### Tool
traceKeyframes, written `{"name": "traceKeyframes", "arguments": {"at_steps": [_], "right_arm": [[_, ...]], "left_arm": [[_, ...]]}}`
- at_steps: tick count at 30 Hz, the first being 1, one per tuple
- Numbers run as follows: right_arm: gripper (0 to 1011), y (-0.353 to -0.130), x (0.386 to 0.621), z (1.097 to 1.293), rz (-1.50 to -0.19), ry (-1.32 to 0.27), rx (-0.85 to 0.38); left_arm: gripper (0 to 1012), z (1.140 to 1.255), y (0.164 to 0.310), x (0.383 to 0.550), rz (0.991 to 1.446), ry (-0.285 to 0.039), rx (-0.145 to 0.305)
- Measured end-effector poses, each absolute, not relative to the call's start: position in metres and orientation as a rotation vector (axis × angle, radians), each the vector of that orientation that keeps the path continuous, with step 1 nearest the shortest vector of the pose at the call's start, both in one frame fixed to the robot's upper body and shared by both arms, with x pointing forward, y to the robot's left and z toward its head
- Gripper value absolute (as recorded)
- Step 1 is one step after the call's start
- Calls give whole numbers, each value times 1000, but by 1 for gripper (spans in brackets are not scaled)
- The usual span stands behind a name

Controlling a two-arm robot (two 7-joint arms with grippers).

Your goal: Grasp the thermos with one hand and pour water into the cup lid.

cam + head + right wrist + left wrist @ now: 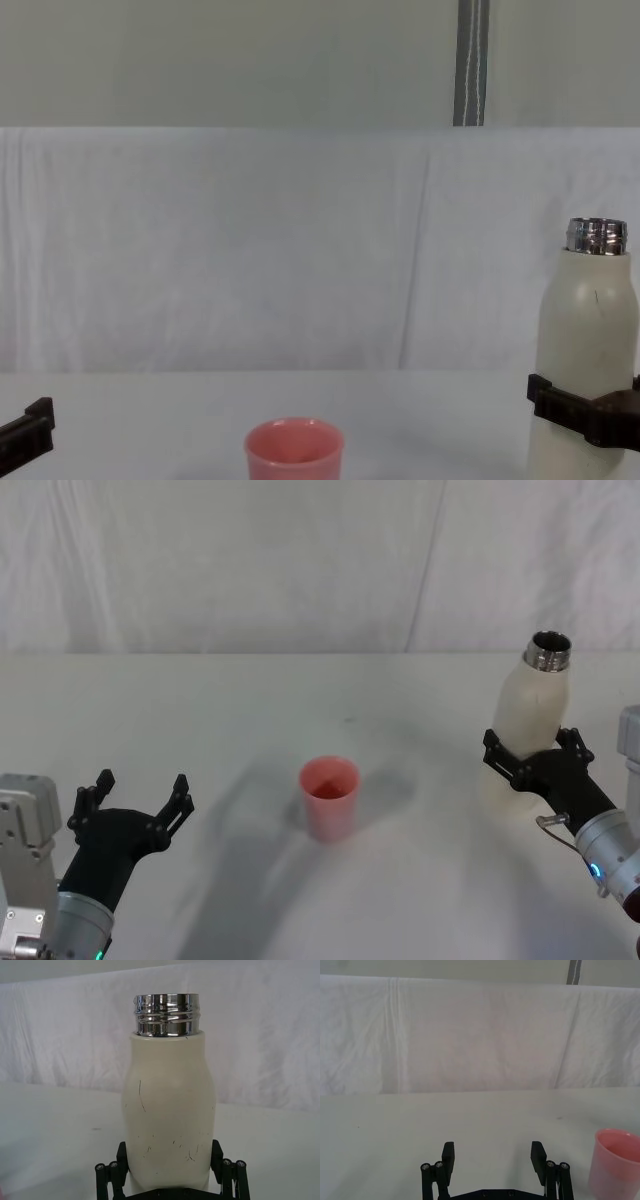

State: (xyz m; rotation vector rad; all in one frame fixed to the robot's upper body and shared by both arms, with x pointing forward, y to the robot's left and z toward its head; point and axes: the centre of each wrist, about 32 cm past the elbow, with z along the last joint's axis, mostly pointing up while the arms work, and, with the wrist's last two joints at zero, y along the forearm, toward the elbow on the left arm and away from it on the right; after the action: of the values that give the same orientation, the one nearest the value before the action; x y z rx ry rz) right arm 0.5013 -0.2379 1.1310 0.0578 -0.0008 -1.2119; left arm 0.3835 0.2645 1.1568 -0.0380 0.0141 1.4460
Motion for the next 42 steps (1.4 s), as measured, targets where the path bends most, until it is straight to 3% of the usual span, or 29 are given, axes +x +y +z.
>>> {"name": "traceKeyframes", "arguments": {"at_steps": [42], "right_arm": [[1001, -240, 489, 1136, -1216, 6, 54]], "left_arm": [[1001, 1157, 265, 384, 1446, 14, -38]]}}
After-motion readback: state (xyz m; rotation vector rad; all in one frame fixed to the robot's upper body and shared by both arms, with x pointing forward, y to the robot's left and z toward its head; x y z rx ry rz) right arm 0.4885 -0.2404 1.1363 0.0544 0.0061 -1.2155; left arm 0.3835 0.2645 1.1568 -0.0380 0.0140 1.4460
